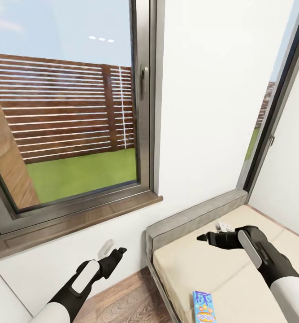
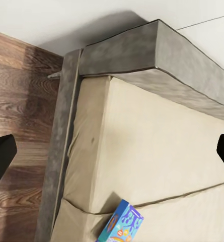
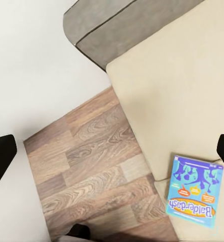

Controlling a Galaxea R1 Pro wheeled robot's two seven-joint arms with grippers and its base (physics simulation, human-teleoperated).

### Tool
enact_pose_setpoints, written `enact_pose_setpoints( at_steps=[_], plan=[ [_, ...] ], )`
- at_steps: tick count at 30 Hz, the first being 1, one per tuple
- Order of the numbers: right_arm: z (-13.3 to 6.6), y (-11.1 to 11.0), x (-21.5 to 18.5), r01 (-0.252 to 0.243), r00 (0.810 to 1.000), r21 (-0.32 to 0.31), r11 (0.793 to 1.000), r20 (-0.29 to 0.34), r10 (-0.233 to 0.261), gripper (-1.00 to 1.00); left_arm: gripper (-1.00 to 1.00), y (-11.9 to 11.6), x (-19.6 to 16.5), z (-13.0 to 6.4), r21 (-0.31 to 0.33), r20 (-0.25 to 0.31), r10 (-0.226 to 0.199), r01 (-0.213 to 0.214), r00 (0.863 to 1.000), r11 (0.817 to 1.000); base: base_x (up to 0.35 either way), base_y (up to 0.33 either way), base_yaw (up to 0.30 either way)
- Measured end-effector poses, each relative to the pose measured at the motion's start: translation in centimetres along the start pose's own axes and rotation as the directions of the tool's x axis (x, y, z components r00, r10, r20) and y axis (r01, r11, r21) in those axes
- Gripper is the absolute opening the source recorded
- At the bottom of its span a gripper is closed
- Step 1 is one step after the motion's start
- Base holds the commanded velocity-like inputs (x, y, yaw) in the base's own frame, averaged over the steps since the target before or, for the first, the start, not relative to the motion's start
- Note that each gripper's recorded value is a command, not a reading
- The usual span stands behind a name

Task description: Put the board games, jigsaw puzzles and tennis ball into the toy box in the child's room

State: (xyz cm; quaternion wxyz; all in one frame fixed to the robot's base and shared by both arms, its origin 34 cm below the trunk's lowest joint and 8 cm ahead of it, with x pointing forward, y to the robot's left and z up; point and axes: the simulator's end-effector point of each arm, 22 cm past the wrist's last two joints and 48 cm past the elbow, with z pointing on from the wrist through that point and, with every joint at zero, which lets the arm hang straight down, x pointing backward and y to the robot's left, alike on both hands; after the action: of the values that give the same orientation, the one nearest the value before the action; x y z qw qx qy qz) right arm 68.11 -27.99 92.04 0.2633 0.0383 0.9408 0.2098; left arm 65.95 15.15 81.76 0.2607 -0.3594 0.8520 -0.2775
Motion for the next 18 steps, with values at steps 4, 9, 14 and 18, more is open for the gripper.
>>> enact_pose_setpoints(
  at_steps=[4, 9, 14, 18],
  plan=[
    [0.3, -0.5, 0.7, -0.013, 1.0, 0.004, 1.0, -0.023, 0.013, 1.0, 1.0, 0.3, 0.1, 0.4, -0.001, -0.002, -0.002, 0.002, 1.0, 1.0, 0.0, 0.0, 0.0],
    [0.7, -1.0, 1.0, -0.021, 0.999, 0.005, 1.0, -0.026, 0.021, 1.0, 1.0, 0.6, 0.3, 0.8, -0.002, -0.004, -0.003, 0.003, 1.0, 1.0, 0.0, 0.0, 0.0],
    [1.2, -1.4, 1.4, -0.026, 0.999, 0.007, 1.0, -0.03, 0.026, 1.0, 1.0, 0.9, 0.5, 1.3, 0.0, -0.005, -0.004, 0.004, 1.0, 1.0, 0.0, 0.0, 0.0],
    [1.6, -1.7, 1.7, -0.029, 0.999, 0.009, 1.0, -0.034, 0.029, 1.0, 1.0, 1.2, 0.6, 1.7, 0.001, -0.007, -0.005, 0.005, 1.0, 1.0, 0.0, 0.0, 0.0]
  ],
)
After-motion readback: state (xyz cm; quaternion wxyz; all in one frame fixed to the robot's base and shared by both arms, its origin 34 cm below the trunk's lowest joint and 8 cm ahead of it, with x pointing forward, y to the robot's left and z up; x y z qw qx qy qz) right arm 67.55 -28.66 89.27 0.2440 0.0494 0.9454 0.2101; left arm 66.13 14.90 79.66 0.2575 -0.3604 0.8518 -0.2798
